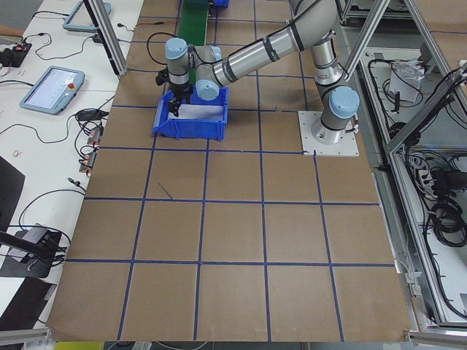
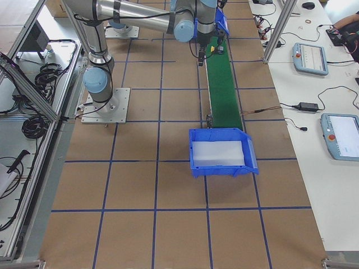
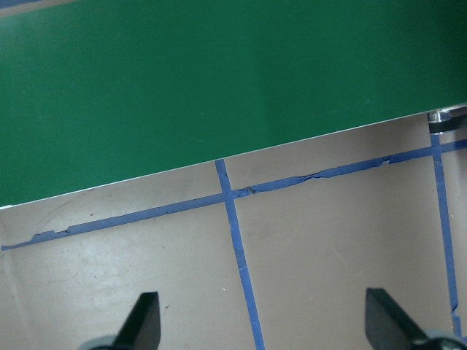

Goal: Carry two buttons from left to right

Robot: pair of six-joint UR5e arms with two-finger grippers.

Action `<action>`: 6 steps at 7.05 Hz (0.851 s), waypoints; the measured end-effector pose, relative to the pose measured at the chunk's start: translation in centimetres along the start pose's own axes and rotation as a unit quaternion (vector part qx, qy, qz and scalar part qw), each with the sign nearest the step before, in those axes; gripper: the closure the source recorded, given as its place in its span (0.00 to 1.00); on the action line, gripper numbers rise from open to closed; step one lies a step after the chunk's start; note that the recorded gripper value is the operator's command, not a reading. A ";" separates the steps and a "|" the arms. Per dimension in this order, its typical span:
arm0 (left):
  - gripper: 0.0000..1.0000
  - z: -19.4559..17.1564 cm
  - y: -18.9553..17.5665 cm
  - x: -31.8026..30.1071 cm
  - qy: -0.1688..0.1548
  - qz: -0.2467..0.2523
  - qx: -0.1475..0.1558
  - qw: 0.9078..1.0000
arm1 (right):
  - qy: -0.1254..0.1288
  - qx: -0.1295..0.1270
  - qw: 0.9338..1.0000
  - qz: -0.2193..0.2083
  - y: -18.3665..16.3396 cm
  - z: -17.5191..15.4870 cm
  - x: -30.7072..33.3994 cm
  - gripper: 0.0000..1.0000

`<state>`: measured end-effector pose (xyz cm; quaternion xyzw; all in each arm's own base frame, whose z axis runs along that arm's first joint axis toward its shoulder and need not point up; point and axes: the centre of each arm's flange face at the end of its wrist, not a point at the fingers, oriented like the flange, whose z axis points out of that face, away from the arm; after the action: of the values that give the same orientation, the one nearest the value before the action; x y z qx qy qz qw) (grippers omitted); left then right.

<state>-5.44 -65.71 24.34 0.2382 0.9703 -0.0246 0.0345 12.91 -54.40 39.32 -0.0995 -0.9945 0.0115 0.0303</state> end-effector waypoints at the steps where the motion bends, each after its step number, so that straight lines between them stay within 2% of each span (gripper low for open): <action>1: 0.03 0.3 0.0 -0.1 -0.001 0.000 -0.003 1.000 | 0.003 -0.002 1.000 0.001 0.1 0.3 0.1 0.00; 3: 0.04 1.7 0.0 -0.1 0.003 -0.001 -0.011 1.000 | 0.005 -0.003 1.000 0.000 0.1 0.4 0.1 0.00; 6: 0.06 2.0 0.2 -0.7 -0.029 -0.002 -0.027 0.999 | 0.000 -0.002 1.000 0.000 -0.1 0.6 -0.2 0.00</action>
<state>-4.58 -65.95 22.38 0.2346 0.9697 -0.0058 0.0686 13.01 -54.55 38.68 -0.0998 -0.9945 0.0100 0.0302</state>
